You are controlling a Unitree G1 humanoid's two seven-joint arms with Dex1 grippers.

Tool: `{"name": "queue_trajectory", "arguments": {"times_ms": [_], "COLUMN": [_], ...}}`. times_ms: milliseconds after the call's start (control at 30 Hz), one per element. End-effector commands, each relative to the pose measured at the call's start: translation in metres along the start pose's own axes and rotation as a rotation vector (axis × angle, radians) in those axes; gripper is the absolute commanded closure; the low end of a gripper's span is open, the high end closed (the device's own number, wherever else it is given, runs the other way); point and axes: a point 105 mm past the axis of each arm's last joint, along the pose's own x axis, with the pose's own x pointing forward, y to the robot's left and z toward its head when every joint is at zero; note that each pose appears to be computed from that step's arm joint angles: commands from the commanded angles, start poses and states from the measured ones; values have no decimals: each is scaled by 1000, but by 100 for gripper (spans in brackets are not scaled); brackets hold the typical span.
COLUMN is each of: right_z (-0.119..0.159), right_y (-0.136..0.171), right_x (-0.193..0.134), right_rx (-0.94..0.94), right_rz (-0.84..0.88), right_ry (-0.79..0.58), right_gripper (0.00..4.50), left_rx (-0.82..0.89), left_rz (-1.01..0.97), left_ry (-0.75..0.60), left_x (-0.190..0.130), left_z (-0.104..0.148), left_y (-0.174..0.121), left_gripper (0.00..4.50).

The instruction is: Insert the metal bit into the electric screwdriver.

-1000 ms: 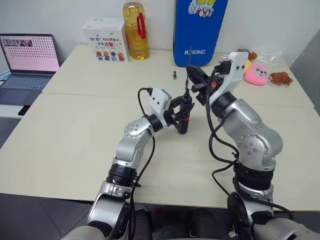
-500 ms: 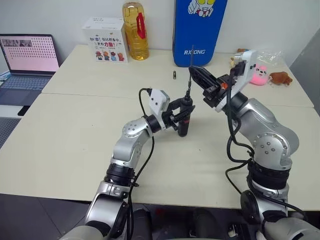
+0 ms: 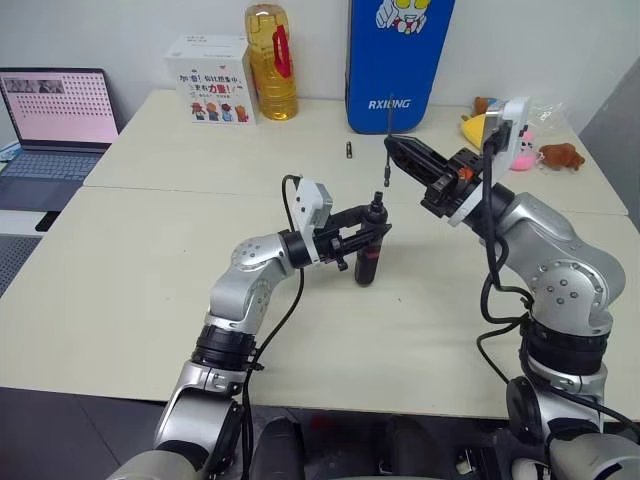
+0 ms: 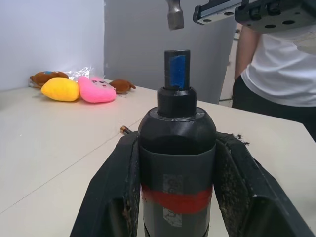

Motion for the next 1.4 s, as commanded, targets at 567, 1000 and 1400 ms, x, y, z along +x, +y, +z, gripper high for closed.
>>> {"name": "queue_trajectory", "arguments": {"times_ms": [567,1000,1400], "right_z": [7,-4,-7], "right_y": [16,10,7], "right_x": [2,1,5], "right_rx": [22,26,22], "right_rz": [-4,-32,-45], "right_ry": [-72,-57,-61], "right_gripper": [448,448,448], "left_rx": [51,53,54], "left_rz": [-9,-16,-20], "left_ry": [-56,-58,-60], "left_x": [6,6,6], "left_z": [17,17,17], "left_y": [-4,-7,-8], "left_gripper": [283,283,283]}}
